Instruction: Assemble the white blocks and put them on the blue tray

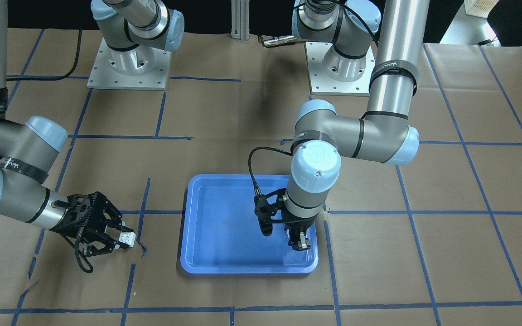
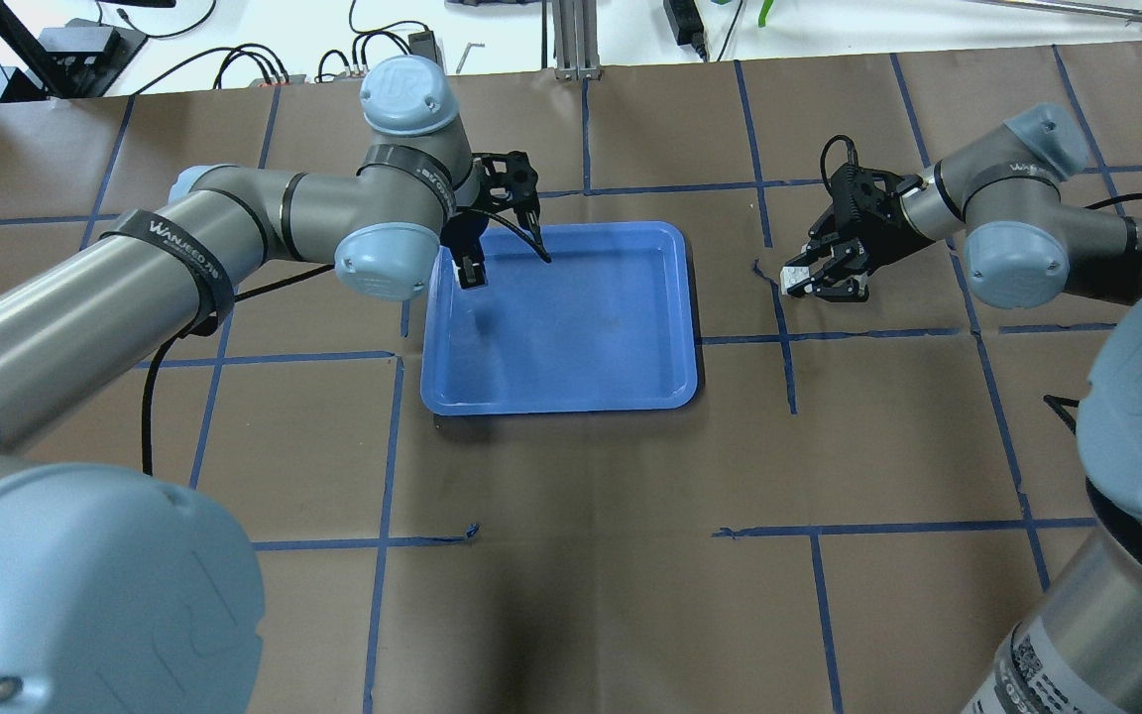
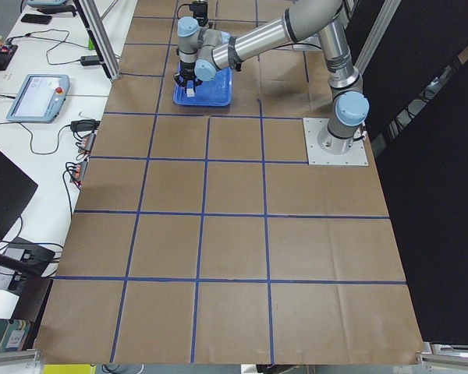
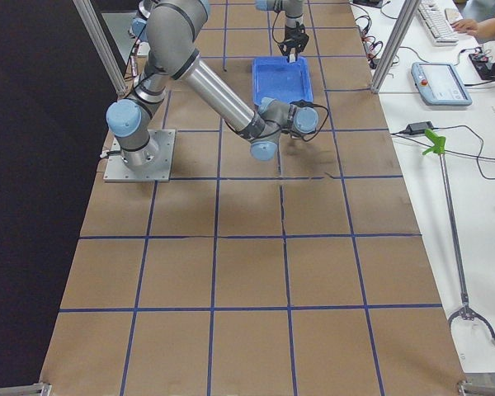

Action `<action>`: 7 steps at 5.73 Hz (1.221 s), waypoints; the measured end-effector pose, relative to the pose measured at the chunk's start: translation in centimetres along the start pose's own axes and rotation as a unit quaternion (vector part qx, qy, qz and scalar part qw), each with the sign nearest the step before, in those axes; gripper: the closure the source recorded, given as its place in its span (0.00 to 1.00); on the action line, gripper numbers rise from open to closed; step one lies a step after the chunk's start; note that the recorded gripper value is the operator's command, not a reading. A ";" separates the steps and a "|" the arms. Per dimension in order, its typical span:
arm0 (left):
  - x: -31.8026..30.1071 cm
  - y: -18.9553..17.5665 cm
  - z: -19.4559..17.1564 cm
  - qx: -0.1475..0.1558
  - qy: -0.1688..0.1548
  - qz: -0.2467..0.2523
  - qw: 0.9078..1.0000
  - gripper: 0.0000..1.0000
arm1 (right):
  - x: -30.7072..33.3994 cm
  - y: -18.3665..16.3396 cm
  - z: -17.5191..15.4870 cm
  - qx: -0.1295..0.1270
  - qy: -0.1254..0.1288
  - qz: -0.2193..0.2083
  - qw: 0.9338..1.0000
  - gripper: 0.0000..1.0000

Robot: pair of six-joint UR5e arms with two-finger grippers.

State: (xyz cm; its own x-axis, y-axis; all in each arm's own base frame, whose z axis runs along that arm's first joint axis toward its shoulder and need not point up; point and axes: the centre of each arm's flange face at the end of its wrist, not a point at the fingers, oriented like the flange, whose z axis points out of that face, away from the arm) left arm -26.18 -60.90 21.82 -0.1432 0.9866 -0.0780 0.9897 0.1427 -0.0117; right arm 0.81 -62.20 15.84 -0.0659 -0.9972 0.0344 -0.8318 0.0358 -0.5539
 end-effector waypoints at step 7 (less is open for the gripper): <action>4.3 -4.2 2.6 0.034 0.029 0.038 0.998 0.00 | -4.5 -7.6 -10.7 -0.052 0.042 -0.046 0.997 0.78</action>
State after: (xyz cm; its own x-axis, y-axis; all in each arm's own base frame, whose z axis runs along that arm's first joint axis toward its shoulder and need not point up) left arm -30.99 -57.51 18.92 -0.0647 0.9976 -0.0243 0.9952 0.0627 -0.0754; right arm 1.56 -57.26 28.76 -0.0290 -0.9878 0.1531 -0.8887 -0.0447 -0.4563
